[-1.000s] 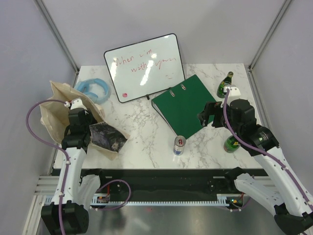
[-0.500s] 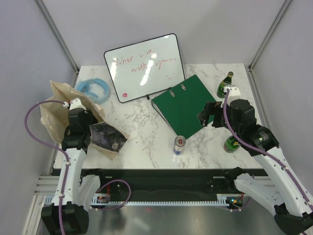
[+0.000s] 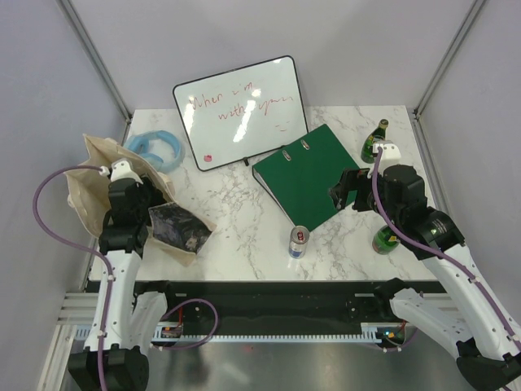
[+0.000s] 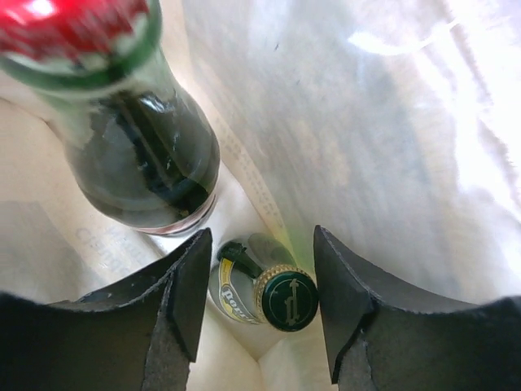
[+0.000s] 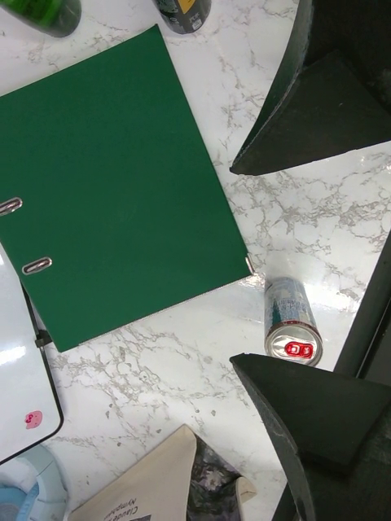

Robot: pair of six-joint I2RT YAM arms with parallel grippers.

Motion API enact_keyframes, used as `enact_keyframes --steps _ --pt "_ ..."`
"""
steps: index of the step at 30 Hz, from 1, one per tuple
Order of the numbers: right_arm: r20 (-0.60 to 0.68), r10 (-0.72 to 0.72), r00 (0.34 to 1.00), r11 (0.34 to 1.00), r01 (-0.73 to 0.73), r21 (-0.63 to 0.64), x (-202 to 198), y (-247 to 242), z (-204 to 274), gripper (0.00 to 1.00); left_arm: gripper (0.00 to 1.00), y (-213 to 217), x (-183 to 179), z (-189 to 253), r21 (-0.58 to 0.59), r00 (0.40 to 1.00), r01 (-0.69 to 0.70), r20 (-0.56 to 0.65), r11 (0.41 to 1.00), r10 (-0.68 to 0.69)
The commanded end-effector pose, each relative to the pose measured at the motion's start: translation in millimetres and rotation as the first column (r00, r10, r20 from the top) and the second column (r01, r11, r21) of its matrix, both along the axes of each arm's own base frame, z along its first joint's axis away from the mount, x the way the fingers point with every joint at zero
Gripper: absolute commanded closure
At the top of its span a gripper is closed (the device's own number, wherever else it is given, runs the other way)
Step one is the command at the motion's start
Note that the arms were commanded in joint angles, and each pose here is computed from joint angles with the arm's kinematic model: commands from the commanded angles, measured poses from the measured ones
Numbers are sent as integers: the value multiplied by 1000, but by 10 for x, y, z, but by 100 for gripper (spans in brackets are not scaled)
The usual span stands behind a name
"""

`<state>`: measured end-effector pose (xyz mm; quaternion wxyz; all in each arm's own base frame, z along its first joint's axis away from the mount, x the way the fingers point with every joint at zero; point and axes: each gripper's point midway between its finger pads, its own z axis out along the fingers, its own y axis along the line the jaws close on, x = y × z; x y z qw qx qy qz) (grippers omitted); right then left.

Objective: Place the beverage into the canvas bag

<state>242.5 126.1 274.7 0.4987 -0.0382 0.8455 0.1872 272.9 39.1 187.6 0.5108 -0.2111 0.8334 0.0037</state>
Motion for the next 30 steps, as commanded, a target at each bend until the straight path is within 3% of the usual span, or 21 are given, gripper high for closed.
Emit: enact_keyframes --steps 1,7,10,11,15,22,25,30 --pt "37 8 999 1000 -8 12 40 34 90 2 37 48 15 432 12 993 -30 111 999 28" --pt "36 11 999 1000 -11 13 41 42 90 2 22 32 -39 698 15 989 -23 148 1000 21" --pt "37 9 999 1000 -9 11 49 38 89 2 2 11 -88 883 15 984 -15 180 1000 12" --pt "37 11 999 1000 -11 10 46 39 92 2 0 -1 -95 934 19 982 -6 187 1000 2" --pt "31 12 999 1000 -13 7 67 54 99 2 0 -2 -114 1240 32 976 -2 216 999 -5" --pt "22 -15 1000 1000 15 13 141 58 186 2 0 -142 -232 2095 19 919 53 390 998 -57" --pt "22 -128 992 992 128 -16 293 -80 236 2 1 -340 -220 2395 34 887 168 431 985 -166" --pt "20 -314 949 938 313 -149 692 -313 251 2 5 -886 -101 2627 8 793 475 430 880 -432"
